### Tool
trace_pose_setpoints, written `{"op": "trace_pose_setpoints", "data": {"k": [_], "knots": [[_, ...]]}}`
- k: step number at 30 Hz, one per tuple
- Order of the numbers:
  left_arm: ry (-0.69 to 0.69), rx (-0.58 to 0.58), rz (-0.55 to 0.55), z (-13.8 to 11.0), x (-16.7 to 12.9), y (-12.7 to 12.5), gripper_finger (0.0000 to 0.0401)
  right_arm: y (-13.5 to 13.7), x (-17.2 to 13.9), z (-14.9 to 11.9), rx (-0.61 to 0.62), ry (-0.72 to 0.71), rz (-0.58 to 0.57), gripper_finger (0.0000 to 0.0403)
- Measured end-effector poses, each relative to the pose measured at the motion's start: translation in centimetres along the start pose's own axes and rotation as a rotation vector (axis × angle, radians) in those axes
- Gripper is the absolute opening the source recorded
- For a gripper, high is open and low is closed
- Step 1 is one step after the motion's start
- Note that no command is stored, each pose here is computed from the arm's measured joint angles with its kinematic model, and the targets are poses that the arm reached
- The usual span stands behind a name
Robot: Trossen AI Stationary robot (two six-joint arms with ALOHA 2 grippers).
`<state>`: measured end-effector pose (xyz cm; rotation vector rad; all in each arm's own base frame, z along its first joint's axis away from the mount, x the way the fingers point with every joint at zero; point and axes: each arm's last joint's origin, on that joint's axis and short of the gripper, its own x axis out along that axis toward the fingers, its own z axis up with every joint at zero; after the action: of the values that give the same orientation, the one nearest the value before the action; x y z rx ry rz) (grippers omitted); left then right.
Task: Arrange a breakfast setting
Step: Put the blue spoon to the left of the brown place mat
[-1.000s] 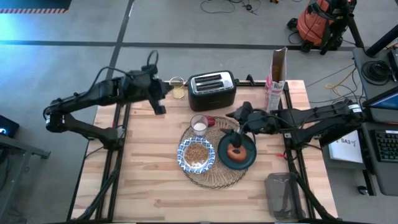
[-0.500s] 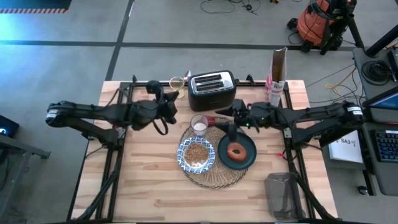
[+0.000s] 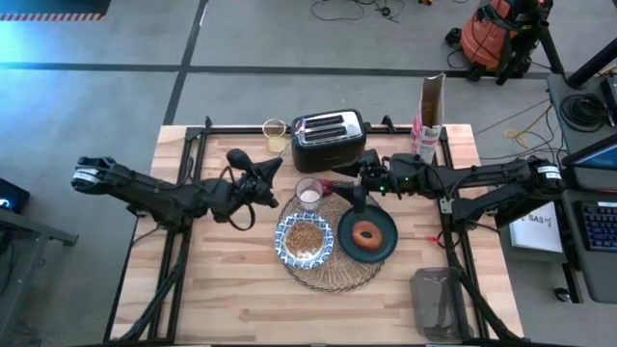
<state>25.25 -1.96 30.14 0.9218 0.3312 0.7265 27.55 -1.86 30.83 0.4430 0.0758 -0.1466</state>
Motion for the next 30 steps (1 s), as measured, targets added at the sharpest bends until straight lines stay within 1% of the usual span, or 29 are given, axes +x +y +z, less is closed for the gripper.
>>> {"op": "trace_pose_setpoints", "data": {"k": [2, 5, 9, 11, 14, 18, 21, 26, 30], "knots": [[-0.018, 0.002, 0.023, -0.4, -0.2, -0.4, 0.0, -0.3, 0.1, 0.2, 0.007, 0.001, -0.037, 0.0327], [-0.031, 0.017, 0.039, -0.9, -0.4, -1.0, 0.0, -0.7, 0.2, 0.8, 0.058, -0.037, -0.092, 0.0326], [-0.038, 0.067, 0.053, -1.0, -0.1, -1.8, 0.0, -0.8, 0.5, 2.0, 0.101, -0.106, -0.075, 0.0326], [-0.038, 0.122, 0.06, -0.8, 0.1, -2.2, 0.0, -0.9, 0.9, 2.3, 0.126, -0.125, -0.072, 0.0326], [-0.037, 0.198, 0.075, -0.3, 0.8, -2.9, 0.0, -1.0, 1.6, 2.5, 0.128, -0.125, -0.081, 0.0327], [0.008, 0.23, 0.149, 0.1, 1.5, -3.4, 0.0, -0.9, 2.6, 2.7, 0.124, -0.112, -0.077, 0.0326], [0.041, 0.261, 0.198, 0.1, 1.8, -3.8, 0.0, -0.7, 3.4, 3.1, 0.144, -0.102, -0.071, 0.0326], [0.042, 0.284, 0.265, 0.2, 2.2, -4.7, 0.0, -0.1, 4.5, 4.4, 0.147, -0.123, -0.057, 0.0325], [0.047, 0.323, 0.326, 0.1, 2.4, -5.6, 0.0, 0.0, 5.3, 4.7, 0.147, -0.072, -0.081, 0.0325]]}}
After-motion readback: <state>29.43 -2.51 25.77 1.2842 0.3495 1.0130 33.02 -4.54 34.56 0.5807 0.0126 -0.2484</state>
